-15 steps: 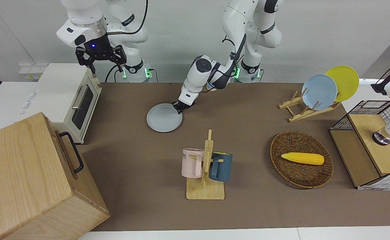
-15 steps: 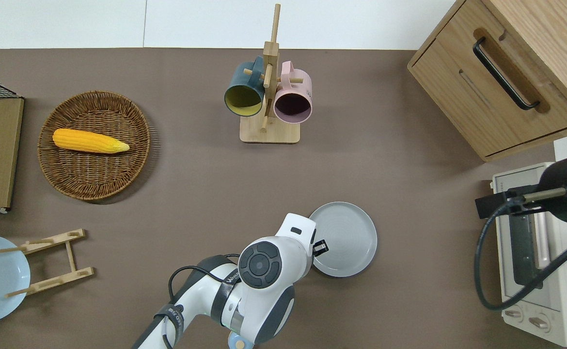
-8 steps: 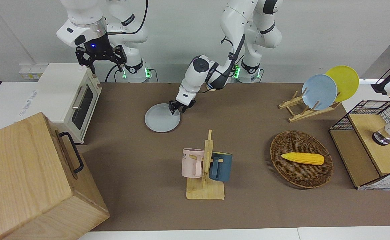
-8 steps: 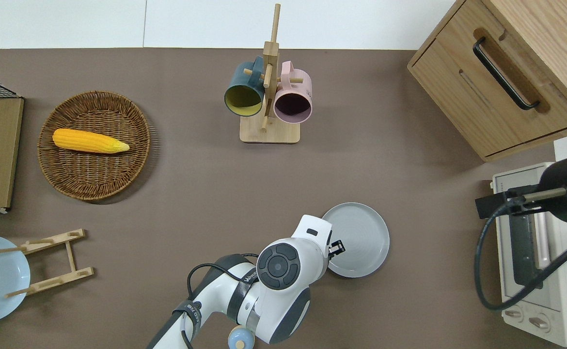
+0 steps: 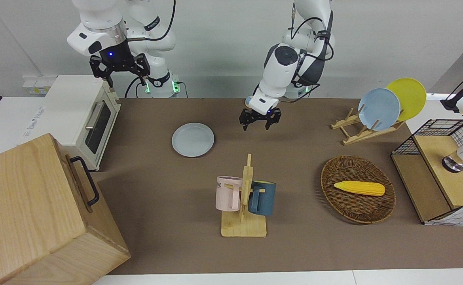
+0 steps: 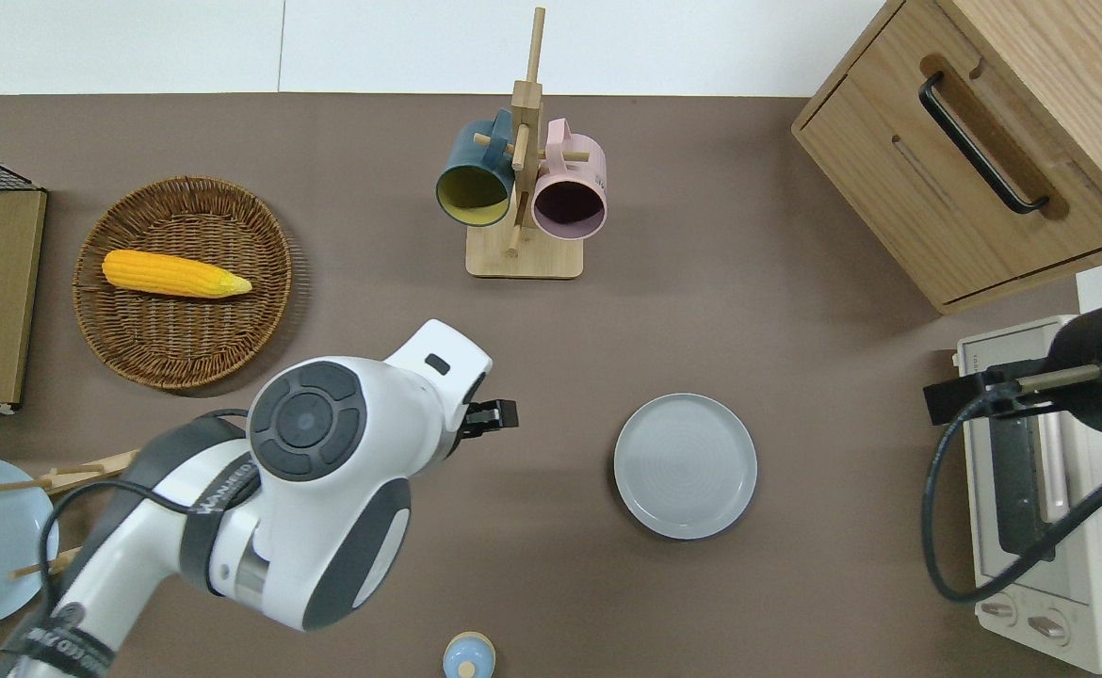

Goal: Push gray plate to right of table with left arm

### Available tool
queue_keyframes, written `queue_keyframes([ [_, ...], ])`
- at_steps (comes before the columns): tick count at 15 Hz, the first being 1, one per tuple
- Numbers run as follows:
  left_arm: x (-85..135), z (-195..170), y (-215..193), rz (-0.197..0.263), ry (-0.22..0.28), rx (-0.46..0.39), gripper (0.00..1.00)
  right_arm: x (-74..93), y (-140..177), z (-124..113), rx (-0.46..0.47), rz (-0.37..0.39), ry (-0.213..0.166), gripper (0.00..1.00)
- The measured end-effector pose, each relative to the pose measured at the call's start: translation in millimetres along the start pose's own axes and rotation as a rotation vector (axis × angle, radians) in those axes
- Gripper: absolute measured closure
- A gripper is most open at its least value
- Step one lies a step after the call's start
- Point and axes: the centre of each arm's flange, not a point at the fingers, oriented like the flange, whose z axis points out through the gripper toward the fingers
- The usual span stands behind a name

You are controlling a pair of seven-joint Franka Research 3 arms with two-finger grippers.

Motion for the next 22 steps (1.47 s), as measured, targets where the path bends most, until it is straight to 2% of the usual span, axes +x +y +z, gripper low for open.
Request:
queue_keyframes([
  [2, 15.4, -16.2, -25.6, 0.014, 0.031, 0.028, 0.00, 0.0, 0.0, 0.0, 0.000, 0.000, 0.000, 0.00],
  [6, 57.3, -65.0, -99.7, 0.080, -0.005, 0.064, 0.00, 0.0, 0.0, 0.0, 0.000, 0.000, 0.000, 0.00],
  [7, 68.9, -86.4, -128.4, 0.081, -0.013, 0.068, 0.00, 0.0, 0.0, 0.0, 0.000, 0.000, 0.000, 0.00],
  [9, 77.7, -121.8, -160.7, 0.067, -0.007, 0.078, 0.00, 0.0, 0.0, 0.0, 0.000, 0.000, 0.000, 0.00],
  [12, 76.5, -173.1, -175.5, 0.108, -0.015, 0.123, 0.00, 0.0, 0.0, 0.0, 0.000, 0.000, 0.000, 0.00],
  [14, 72.1, -203.5, -184.2, 0.117, -0.022, 0.141, 0.00, 0.0, 0.0, 0.0, 0.000, 0.000, 0.000, 0.00],
  [18, 64.6, -226.7, -201.5, 0.094, -0.068, 0.165, 0.00, 0.0, 0.0, 0.0, 0.000, 0.000, 0.000, 0.00],
  [22, 62.0, -250.2, -211.5, 0.071, -0.055, 0.162, 0.00, 0.0, 0.0, 0.0, 0.000, 0.000, 0.000, 0.00],
])
